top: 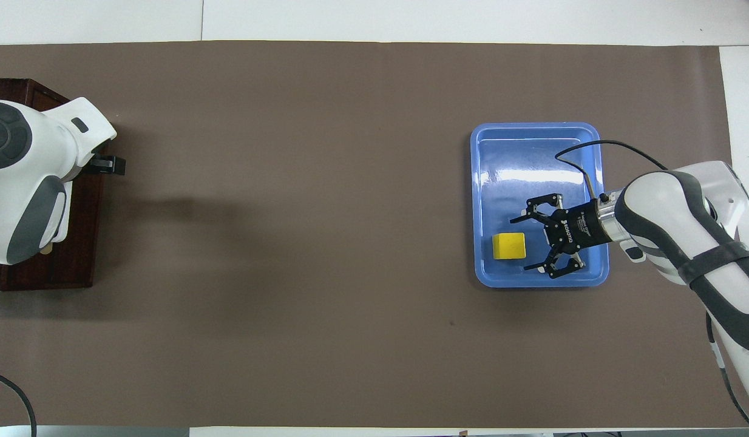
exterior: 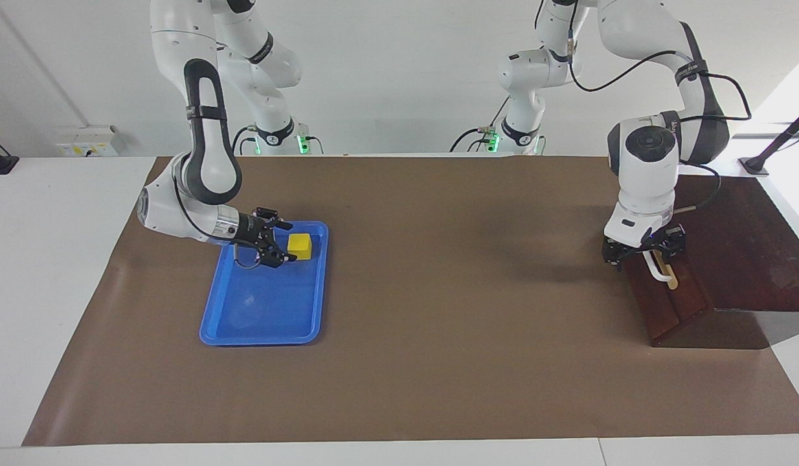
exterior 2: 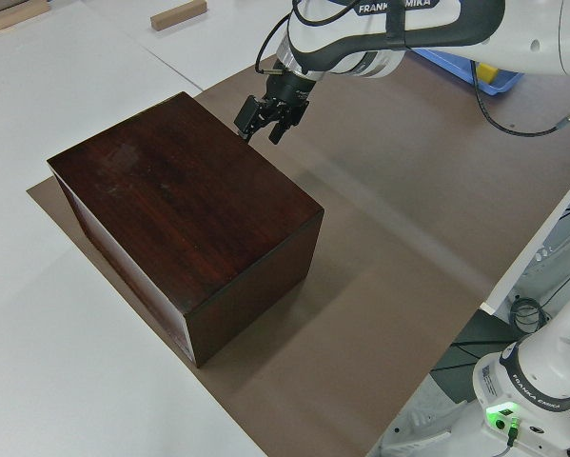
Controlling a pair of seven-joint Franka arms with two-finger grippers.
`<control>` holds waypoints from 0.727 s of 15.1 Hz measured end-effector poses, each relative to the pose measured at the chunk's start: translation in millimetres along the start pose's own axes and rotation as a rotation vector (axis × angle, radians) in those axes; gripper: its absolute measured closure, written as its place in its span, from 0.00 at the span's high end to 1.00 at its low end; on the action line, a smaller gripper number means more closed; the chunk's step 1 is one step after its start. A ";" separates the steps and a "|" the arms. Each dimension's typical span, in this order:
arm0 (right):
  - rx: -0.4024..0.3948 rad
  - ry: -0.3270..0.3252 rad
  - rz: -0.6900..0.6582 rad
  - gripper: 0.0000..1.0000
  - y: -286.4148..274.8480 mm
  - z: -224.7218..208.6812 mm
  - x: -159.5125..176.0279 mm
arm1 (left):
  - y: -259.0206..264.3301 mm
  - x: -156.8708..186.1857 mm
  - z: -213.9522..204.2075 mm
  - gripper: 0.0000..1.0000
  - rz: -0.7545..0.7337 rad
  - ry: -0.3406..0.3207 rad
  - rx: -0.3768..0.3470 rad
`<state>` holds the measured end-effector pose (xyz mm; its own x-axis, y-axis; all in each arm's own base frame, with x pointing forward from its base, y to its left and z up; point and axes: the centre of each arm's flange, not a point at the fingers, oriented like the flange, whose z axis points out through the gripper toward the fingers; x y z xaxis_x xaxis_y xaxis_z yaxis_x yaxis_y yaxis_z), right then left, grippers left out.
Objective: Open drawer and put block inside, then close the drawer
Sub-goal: 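Grasp the yellow block with the right gripper while the left gripper opens the drawer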
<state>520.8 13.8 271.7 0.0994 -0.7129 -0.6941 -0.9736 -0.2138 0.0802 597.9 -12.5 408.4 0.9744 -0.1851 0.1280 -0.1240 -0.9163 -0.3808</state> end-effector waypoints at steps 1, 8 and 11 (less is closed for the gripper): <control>-0.002 -0.001 -0.002 1.00 1.0 1.1 0.7 | 1.5 -2.6 3.8 1.00 0.003 -0.002 -0.003; -0.004 -0.002 -0.003 0.96 2.2 2.2 1.6 | 39.2 -3.1 0.1 1.00 -0.085 0.036 -0.028; 0.002 0.004 -0.016 0.67 1.5 1.5 2.3 | 102.1 0.2 -27.5 1.00 -0.109 0.071 -0.067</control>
<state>519.3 12.9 269.2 0.1155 -0.7123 -0.6923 -0.9724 -0.2233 0.0676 580.3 -115.9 394.7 0.9673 -0.1052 0.2309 -0.0324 -0.9537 -0.2990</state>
